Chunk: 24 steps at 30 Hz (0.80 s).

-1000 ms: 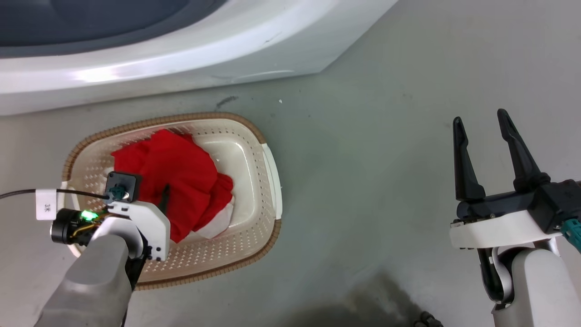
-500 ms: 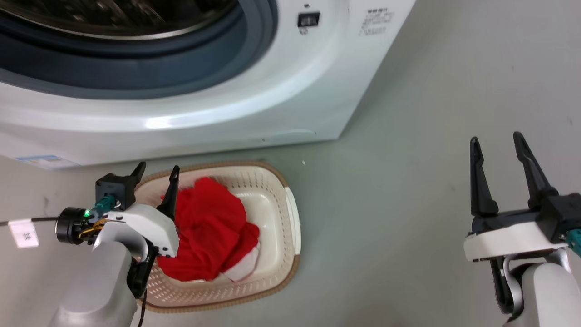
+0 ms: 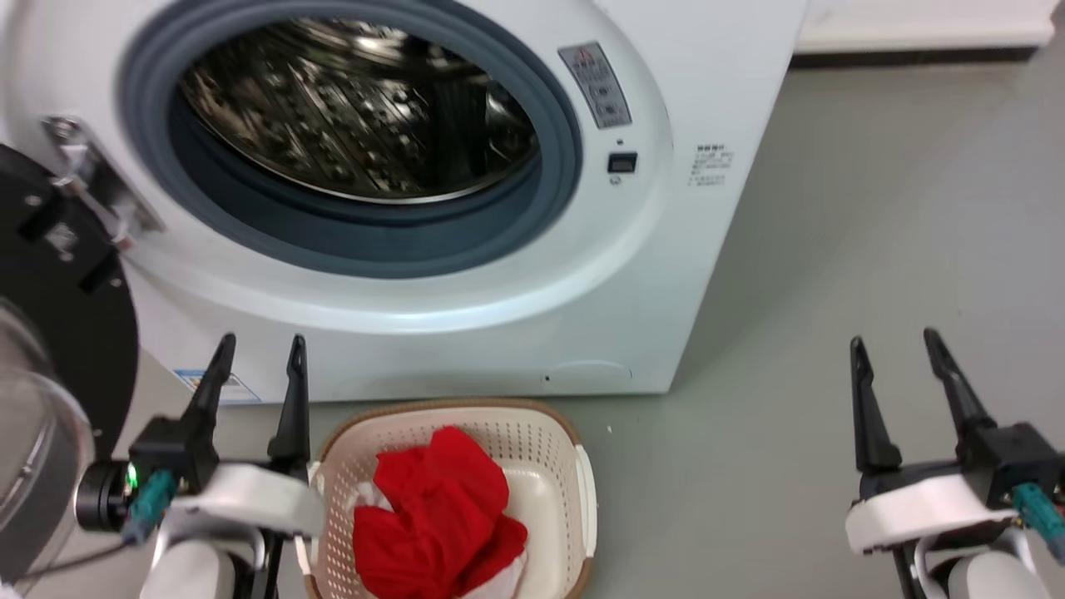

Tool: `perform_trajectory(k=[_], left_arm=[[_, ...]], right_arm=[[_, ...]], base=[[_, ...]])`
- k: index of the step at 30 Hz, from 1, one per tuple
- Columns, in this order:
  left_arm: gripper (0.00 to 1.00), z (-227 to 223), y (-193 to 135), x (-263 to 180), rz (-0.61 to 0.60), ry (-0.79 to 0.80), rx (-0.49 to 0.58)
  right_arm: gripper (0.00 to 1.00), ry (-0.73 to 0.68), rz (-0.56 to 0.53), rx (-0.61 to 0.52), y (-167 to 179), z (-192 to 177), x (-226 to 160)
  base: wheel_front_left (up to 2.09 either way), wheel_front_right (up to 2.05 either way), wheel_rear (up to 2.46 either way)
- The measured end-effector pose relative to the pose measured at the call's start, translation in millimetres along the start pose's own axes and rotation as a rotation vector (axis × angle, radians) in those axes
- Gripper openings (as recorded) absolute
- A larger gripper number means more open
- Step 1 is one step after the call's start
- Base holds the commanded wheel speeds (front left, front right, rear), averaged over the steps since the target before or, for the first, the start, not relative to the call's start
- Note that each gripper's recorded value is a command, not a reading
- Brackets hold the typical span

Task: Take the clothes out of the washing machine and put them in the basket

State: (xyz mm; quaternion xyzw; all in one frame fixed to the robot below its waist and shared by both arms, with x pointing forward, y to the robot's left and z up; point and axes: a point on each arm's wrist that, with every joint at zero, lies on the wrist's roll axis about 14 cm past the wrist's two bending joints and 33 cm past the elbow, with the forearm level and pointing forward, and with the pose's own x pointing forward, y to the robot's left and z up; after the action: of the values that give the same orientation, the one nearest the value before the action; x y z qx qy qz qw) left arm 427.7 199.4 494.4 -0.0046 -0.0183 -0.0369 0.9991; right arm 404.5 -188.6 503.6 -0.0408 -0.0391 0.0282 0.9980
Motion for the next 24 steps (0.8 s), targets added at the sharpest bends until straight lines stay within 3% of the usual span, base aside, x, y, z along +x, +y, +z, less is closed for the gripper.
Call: perform_trajectory(k=[12,24], left_arm=[[1.00,25,1,-76,0.079,-0.077,-0.002],[1.00,21,-17,-87,0.042,-0.066,0.013]], right_arm=[[1.00,-0.023,0.038,0.033,16,13,-37],[1.00,-0.022,-0.005,0.051,4,13,-58]], base=[[0.00,0.00,0.00],[0.00,0.00,0.00]])
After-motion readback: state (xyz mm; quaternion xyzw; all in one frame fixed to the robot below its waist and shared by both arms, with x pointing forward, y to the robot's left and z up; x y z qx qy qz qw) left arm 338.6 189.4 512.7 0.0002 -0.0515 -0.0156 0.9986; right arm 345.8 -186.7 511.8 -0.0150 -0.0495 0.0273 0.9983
